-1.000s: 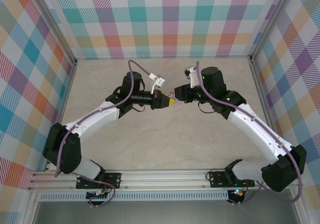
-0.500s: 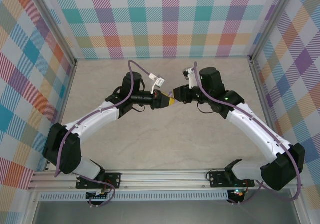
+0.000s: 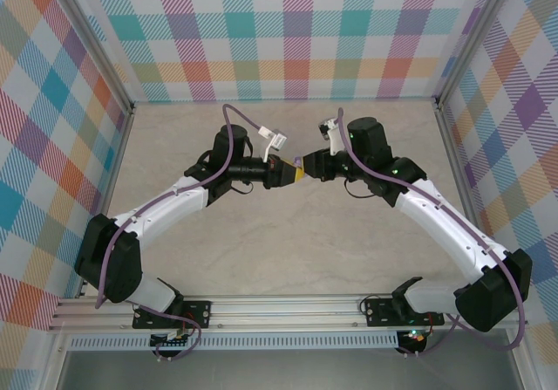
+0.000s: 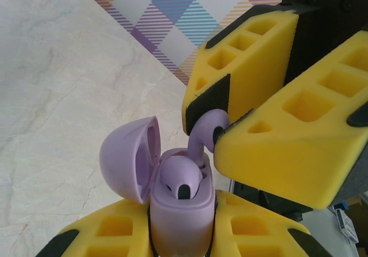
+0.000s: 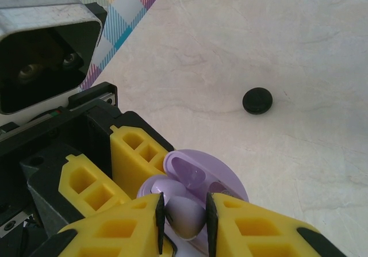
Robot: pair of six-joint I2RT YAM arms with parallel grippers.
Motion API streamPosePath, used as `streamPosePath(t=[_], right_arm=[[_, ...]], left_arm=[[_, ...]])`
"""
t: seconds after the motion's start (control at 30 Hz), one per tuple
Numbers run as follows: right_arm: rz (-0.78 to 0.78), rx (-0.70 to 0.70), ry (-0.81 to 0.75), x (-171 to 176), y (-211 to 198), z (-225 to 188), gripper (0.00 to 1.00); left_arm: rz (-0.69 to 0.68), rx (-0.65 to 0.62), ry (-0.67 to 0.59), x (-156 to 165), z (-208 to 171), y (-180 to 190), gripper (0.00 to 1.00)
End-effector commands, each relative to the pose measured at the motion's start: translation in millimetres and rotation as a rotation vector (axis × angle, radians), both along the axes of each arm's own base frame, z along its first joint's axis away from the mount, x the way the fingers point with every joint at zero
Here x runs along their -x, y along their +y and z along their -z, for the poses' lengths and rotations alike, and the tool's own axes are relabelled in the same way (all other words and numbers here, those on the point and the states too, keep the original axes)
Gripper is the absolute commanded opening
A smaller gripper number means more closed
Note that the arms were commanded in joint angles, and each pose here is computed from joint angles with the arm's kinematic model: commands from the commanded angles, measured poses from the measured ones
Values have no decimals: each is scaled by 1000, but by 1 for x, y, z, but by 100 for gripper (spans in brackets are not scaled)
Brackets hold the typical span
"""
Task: Insert the wireless bluetooth earbuds into the charging case
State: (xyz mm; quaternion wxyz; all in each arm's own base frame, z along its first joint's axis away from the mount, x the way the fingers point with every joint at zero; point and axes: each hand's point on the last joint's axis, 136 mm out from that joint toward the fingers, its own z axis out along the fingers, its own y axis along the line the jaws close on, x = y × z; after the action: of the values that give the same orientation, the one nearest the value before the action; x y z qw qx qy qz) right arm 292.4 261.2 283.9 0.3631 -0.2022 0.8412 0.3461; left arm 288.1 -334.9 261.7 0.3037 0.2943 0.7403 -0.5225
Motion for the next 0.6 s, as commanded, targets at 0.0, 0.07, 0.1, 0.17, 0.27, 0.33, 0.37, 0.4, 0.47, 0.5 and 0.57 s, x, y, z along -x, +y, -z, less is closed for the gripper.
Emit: streamPosePath(t=[0.0, 0.07, 0.1, 0.17, 0.27, 0.33, 0.37, 0.4, 0.47, 0.5, 0.57], right_arm=[[-33, -14, -25, 3, 6, -14, 28], [-41, -13, -14, 3, 7, -13, 28], [-45, -14, -10, 4, 8, -13, 28], [-48, -13, -4, 4, 8, -12, 28], [-48, -11, 1, 4, 9, -12, 28], [-40, -6, 0, 3, 7, -12, 28], [-34, -4, -3, 3, 6, -13, 30], [-30, -1, -4, 3, 5, -13, 31], [-22, 4, -8, 2, 4, -14, 33], [-20, 5, -11, 3, 3, -15, 33], [-16, 6, -14, 3, 2, -16, 35]], left_arm=[[13, 66, -88, 7, -37, -3, 8], [23, 74, -94, 8, -39, -4, 8], [24, 76, -97, 8, -40, -4, 8], [30, 79, -99, 9, -40, -4, 8], [33, 84, -105, 11, -42, -3, 8], [33, 84, -109, 11, -43, -3, 8], [32, 83, -109, 11, -43, -3, 8], [31, 82, -110, 12, -43, -2, 8], [31, 83, -115, 12, -44, -2, 8], [30, 82, -115, 12, -43, -2, 8], [30, 84, -119, 13, -44, -1, 8]])
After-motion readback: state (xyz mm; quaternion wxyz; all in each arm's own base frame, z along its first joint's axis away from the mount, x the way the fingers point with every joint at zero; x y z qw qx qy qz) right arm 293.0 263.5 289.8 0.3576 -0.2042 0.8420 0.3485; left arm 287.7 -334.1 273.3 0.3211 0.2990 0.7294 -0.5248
